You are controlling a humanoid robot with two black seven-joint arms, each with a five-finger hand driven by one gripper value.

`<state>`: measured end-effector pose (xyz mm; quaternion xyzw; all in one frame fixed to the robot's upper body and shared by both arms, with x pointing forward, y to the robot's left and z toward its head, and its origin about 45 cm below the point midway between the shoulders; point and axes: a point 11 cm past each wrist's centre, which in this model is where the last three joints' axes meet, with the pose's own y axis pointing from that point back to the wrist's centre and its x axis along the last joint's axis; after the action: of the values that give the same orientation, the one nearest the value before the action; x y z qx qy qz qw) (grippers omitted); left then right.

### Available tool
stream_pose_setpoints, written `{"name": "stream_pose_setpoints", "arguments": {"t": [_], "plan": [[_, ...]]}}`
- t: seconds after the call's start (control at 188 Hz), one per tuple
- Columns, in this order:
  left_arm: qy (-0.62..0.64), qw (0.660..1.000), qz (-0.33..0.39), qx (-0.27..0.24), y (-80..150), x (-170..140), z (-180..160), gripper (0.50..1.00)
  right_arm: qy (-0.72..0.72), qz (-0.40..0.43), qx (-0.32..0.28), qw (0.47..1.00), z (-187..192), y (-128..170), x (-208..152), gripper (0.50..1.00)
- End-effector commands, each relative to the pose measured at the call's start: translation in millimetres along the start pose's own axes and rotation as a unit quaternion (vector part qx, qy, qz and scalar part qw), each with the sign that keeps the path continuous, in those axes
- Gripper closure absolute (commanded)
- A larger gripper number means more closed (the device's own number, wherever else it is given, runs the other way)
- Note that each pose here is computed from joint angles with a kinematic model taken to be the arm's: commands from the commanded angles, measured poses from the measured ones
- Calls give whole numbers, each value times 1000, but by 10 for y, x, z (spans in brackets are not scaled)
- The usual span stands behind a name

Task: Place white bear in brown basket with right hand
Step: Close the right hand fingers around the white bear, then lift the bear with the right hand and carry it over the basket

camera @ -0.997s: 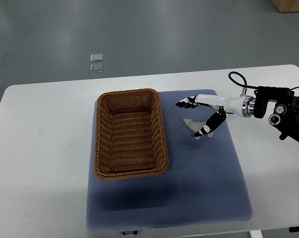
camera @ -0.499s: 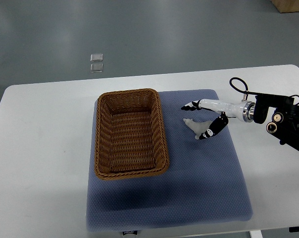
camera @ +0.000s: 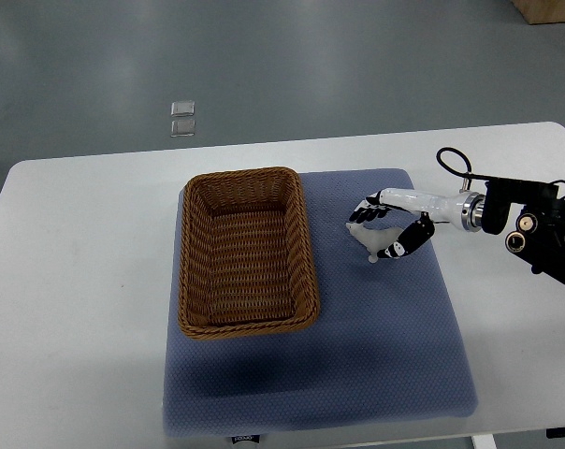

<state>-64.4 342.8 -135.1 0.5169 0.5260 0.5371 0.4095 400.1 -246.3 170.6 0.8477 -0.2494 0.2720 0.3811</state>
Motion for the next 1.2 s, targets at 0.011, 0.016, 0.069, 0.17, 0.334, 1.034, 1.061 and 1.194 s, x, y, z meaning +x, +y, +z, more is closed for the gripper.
{"name": "stream_pose_setpoints", "arguments": {"t": [0.011,0.016,0.069,0.17,0.334,1.034,1.061,1.194], "plan": [[0,1000,0,0,0,0,0,500,1,0,-1,1000,2,5,9,779],[0,1000,0,0,0,0,0,500,1,0,-1,1000,2,5,9,779],[0,1000,0,0,0,0,0,500,1,0,-1,1000,7,9,12,801],[0,1000,0,0,0,0,0,500,1,1,-1,1000,11,14,15,883],[0,1000,0,0,0,0,0,500,1,1,4,1000,-3,13,22,1000],[0,1000,0,0,0,0,0,500,51,42,71,995,-617,-99,622,1000],[0,1000,0,0,0,0,0,500,54,42,81,994,-706,-142,635,1000],[0,1000,0,0,0,0,0,500,82,18,98,992,-964,-333,557,1000]]}}
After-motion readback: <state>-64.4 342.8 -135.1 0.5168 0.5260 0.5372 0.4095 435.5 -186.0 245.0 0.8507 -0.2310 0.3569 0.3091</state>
